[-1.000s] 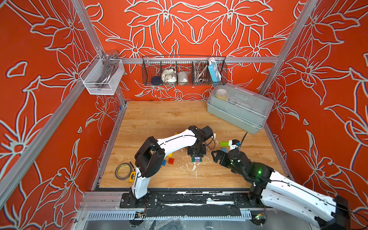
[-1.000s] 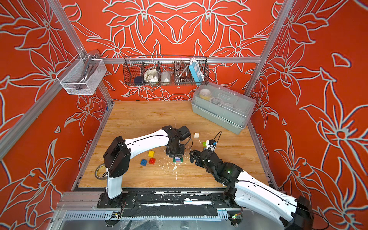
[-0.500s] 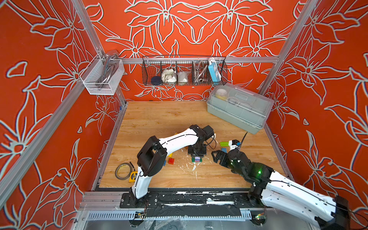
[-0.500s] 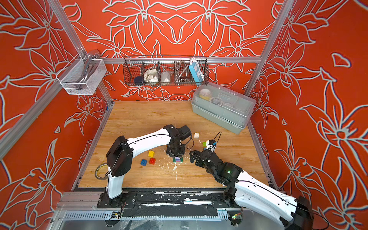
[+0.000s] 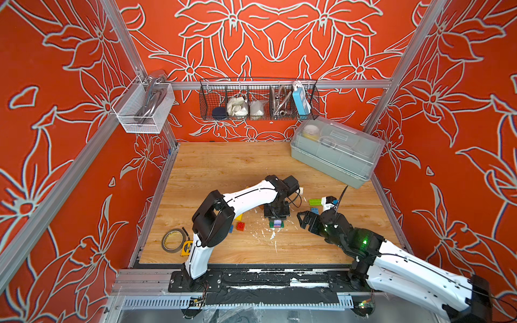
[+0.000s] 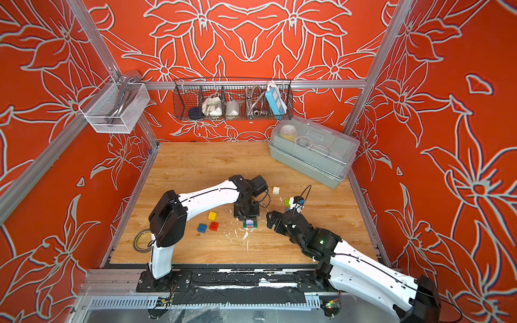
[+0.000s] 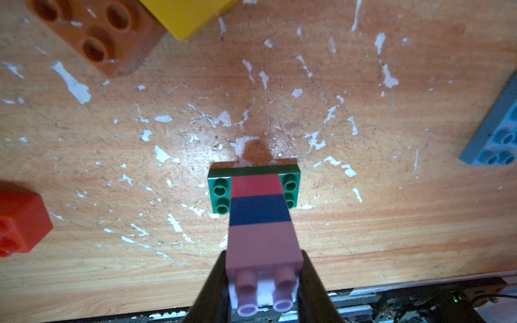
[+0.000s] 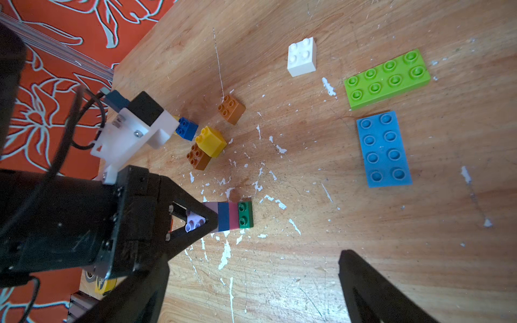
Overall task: Assemble the number 1 with lego
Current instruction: Assemble the lego brick with the lego brick.
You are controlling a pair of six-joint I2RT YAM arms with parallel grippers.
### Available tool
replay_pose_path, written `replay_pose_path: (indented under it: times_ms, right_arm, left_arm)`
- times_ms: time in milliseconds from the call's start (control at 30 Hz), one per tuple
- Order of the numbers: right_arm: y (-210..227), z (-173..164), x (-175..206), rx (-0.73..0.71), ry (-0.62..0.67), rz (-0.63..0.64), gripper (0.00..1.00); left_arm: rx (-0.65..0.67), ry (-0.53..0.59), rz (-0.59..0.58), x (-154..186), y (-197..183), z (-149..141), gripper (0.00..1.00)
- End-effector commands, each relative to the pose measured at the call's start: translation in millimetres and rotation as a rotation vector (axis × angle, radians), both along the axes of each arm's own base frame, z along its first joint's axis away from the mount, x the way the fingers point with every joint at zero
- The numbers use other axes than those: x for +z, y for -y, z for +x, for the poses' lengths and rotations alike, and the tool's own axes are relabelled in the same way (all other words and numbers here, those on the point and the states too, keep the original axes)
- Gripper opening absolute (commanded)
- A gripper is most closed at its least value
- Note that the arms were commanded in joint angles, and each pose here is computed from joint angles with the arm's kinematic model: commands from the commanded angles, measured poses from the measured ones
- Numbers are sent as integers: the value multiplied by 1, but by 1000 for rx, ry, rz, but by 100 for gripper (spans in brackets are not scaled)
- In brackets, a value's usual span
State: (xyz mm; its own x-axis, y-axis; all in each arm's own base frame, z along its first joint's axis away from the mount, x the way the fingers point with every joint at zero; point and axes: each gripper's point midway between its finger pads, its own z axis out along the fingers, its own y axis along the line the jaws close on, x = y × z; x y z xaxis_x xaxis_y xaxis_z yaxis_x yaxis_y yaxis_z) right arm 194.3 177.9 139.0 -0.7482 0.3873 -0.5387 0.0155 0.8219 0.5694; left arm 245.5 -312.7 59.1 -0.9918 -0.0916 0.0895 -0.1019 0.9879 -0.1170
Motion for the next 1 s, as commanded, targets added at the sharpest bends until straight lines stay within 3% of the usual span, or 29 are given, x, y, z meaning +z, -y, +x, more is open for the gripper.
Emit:
replay_pose_path:
  times_ms: [0,467,800,967]
  right_arm:
    - [4,0,-3,-9,0,-2,100]
    - [7,-1,-1,-17,14,8,100]
    - [6,0,-1,-14,14,7,100]
    - [5,-1,0,-6,14,7,100]
  left_arm:
    - [16,-178,194,-87,-29,-33,0]
    - [-104,-171,263,-86,-36,-31,0]
    - [-105,-96,279,-56,-35,-15,40]
    - [-110,-51,281,-36,-33,-5,55]
